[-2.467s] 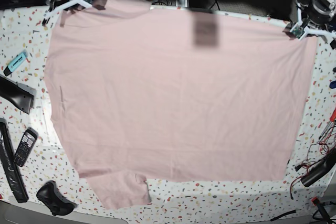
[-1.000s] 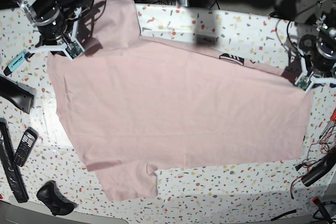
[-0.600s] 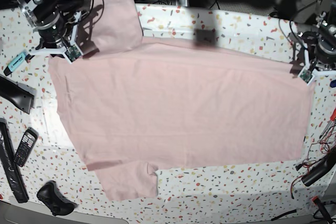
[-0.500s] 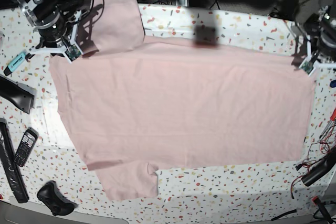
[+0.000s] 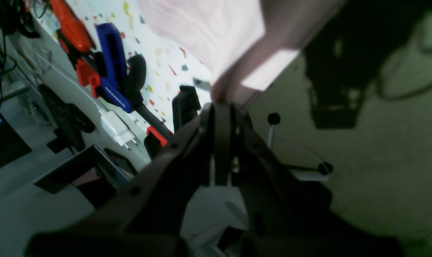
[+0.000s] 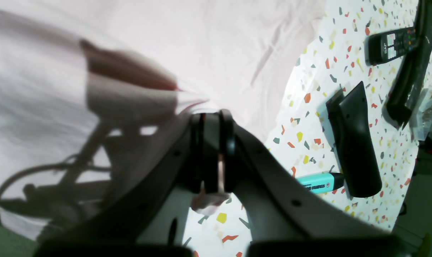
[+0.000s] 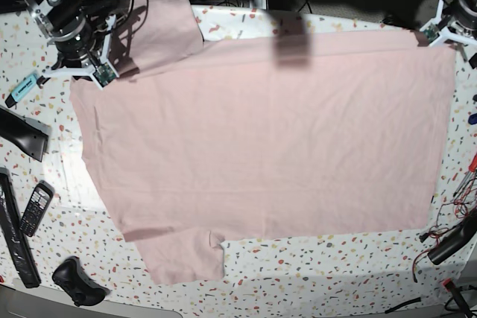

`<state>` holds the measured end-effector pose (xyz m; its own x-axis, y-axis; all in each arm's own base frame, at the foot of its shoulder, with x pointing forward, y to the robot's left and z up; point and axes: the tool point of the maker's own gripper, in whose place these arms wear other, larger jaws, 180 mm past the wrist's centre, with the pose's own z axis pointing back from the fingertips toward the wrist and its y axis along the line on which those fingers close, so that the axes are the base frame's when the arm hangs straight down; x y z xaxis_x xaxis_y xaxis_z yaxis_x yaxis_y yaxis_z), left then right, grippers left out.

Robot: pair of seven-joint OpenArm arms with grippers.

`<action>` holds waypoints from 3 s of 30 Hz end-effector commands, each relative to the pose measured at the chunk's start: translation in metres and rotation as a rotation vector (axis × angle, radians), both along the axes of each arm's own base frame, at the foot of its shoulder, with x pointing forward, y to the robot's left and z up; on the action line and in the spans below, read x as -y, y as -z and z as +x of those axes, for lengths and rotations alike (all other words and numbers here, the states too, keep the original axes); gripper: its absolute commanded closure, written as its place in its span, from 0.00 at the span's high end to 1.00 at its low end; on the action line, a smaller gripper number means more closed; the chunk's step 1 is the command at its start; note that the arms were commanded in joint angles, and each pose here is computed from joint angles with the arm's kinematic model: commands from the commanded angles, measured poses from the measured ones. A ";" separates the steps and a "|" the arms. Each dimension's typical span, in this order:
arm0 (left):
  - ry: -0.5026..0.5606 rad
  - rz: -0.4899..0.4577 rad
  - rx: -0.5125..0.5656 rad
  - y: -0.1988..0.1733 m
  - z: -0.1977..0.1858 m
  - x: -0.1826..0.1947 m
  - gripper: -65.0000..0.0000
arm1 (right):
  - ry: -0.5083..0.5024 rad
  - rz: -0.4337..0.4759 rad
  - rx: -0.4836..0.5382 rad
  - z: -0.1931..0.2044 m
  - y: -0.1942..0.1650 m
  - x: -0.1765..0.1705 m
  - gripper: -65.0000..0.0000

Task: Fold the T-shirt properly
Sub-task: 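Lower the shirt edge and fold it over with both grippers, then release the shirt and raise both grippers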

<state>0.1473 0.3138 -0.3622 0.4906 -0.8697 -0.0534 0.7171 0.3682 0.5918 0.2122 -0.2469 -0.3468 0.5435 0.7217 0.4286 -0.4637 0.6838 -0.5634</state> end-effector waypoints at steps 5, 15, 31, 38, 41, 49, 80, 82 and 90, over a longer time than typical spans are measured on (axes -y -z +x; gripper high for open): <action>0.051 0.059 0.022 -0.008 0.001 -0.005 0.00 | -0.007 -0.019 0.041 0.007 -0.011 0.003 0.00; -0.016 -0.085 0.421 -0.060 0.092 0.013 0.00 | -0.008 -0.021 0.045 0.009 -0.012 0.003 0.00; -0.102 -0.266 0.432 -0.023 0.137 0.000 0.00 | 0.060 0.007 0.082 0.035 -0.009 0.013 0.00; -0.096 -0.352 0.414 -0.009 0.145 0.006 0.00 | 0.100 0.011 0.067 0.043 0.007 0.026 0.00; -0.120 -0.369 0.426 -0.004 0.150 0.004 0.00 | 0.098 0.014 0.090 0.050 0.001 0.025 0.00; -0.160 -0.416 0.411 0.010 0.163 0.009 0.00 | 0.088 0.021 0.146 0.068 -0.013 0.024 0.00; -0.203 -0.448 0.487 -0.017 0.173 0.019 0.47 | -0.005 -0.015 0.076 0.001 -0.024 -0.014 0.29; -0.196 -0.452 0.492 -0.020 0.174 0.021 0.47 | -0.013 -0.053 0.033 -0.016 -0.015 -0.010 0.29; -0.195 -0.453 0.494 -0.020 0.174 0.022 0.47 | -0.042 -0.138 -0.165 -0.064 0.010 0.004 0.29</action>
<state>0.3118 0.2871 -0.3584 0.5431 -0.6363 0.5478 0.3269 0.7612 0.5601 0.1424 -0.2516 -0.3639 0.5881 0.7784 0.2197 -0.5865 0.5975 -0.5469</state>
